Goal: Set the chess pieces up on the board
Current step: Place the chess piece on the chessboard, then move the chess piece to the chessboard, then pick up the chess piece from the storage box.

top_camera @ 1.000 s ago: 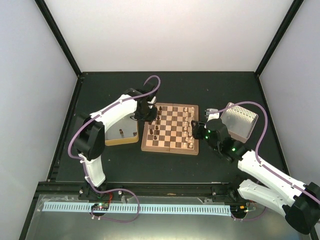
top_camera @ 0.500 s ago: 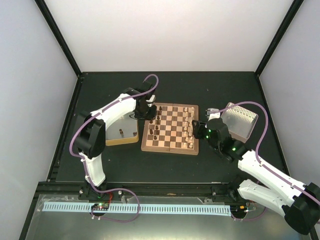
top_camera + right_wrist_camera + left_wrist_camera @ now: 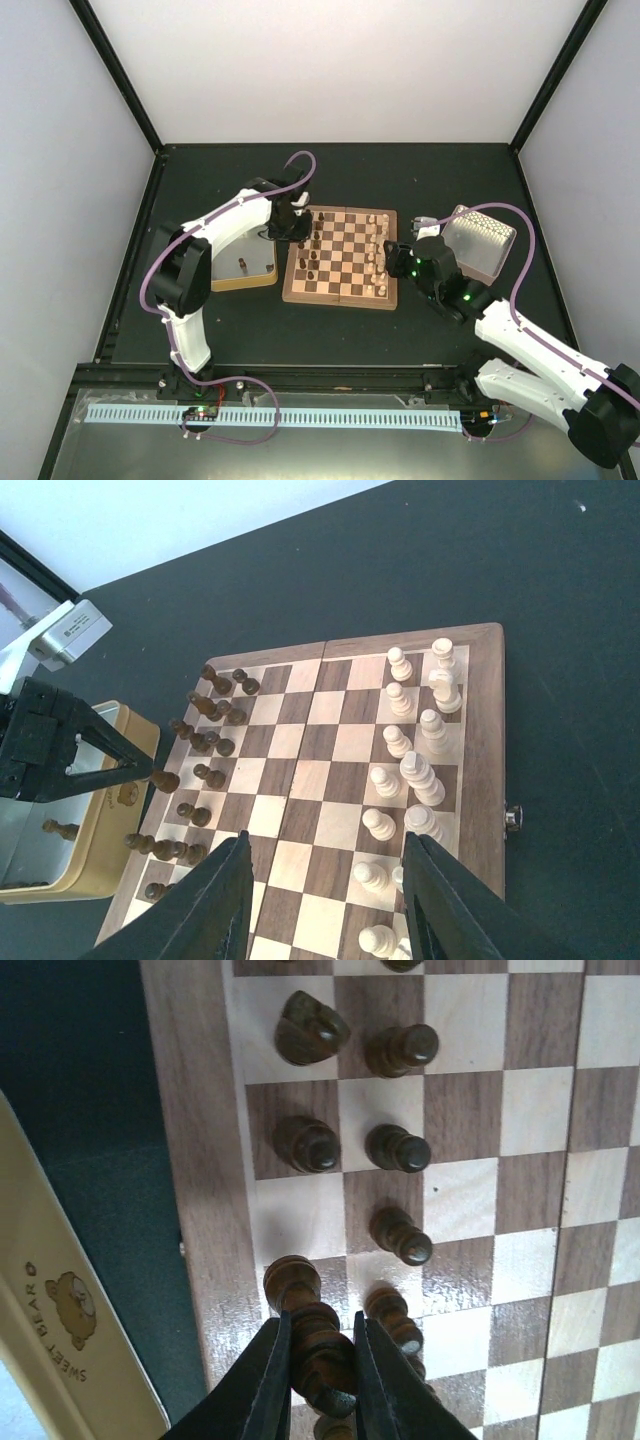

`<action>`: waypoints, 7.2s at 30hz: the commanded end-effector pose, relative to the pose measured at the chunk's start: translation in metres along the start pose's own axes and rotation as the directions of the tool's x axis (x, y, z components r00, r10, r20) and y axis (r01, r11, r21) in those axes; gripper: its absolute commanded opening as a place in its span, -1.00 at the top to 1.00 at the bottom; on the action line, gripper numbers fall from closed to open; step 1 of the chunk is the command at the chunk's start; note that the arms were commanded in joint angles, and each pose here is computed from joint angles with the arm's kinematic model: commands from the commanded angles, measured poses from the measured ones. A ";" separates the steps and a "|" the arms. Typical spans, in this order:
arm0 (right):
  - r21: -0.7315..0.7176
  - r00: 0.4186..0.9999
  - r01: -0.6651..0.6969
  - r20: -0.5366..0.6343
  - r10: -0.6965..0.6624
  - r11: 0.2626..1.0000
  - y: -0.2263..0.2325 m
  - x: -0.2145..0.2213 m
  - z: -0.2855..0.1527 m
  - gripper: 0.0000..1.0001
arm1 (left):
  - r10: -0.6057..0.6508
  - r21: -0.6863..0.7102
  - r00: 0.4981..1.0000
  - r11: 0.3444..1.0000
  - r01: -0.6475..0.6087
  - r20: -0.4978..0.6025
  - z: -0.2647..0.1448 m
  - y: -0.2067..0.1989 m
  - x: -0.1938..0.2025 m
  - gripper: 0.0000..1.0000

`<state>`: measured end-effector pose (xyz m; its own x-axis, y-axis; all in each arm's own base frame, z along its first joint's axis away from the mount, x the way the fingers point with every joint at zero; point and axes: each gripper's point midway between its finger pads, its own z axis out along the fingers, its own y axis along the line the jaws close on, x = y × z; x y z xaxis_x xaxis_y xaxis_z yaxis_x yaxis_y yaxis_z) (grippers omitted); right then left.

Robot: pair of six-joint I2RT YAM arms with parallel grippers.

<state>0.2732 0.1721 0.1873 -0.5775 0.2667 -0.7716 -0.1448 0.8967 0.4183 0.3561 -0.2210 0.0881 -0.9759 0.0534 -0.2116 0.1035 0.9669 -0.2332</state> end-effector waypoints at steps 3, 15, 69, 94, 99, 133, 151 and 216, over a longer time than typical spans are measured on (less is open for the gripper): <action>-0.003 1.000 -0.022 0.007 0.022 1.000 -0.001 -0.001 0.001 0.14 | -0.037 -0.072 0.997 0.997 0.041 0.062 -0.007 0.019 -0.007 0.83; -0.010 1.000 -0.029 -0.006 0.029 1.000 0.000 0.002 0.000 0.14 | 0.006 0.079 0.999 0.997 -0.002 -0.044 0.006 -0.003 0.009 0.79; -0.014 0.999 -0.033 -0.026 0.033 0.999 0.001 0.006 0.005 0.14 | 0.026 0.150 0.999 0.988 -0.020 -0.043 -0.008 -0.017 0.013 0.20; -0.012 0.999 -0.031 -0.026 0.031 0.999 0.000 0.007 0.005 0.14 | 0.051 0.119 0.995 0.992 -0.040 -0.091 0.008 -0.010 0.021 0.54; -0.010 0.999 -0.032 -0.024 0.032 0.999 0.000 0.007 0.005 0.15 | 0.044 0.056 0.998 0.998 -0.041 -0.053 0.003 -0.001 0.013 0.68; -0.004 0.999 -0.029 -0.022 0.029 1.000 -0.002 0.008 0.005 0.15 | 0.007 0.029 0.999 1.000 -0.008 0.049 0.004 -0.005 -0.023 0.68; -0.005 0.999 -0.035 -0.025 0.035 0.999 -0.003 0.010 0.004 0.15 | 0.006 0.007 1.000 1.000 -0.006 0.006 0.019 0.001 -0.016 0.07; -0.048 0.993 -0.101 -0.071 0.098 0.994 0.000 0.019 -0.010 0.16 | -0.153 0.015 0.969 0.988 0.153 0.193 -0.073 0.067 0.061 0.78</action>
<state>0.2549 0.1769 0.1745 -0.6536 0.3039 -0.6932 -0.1352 0.8542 0.5020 0.3116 -0.1039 0.1204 -0.8972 -0.1891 -0.3990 -0.1067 0.9697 -0.2196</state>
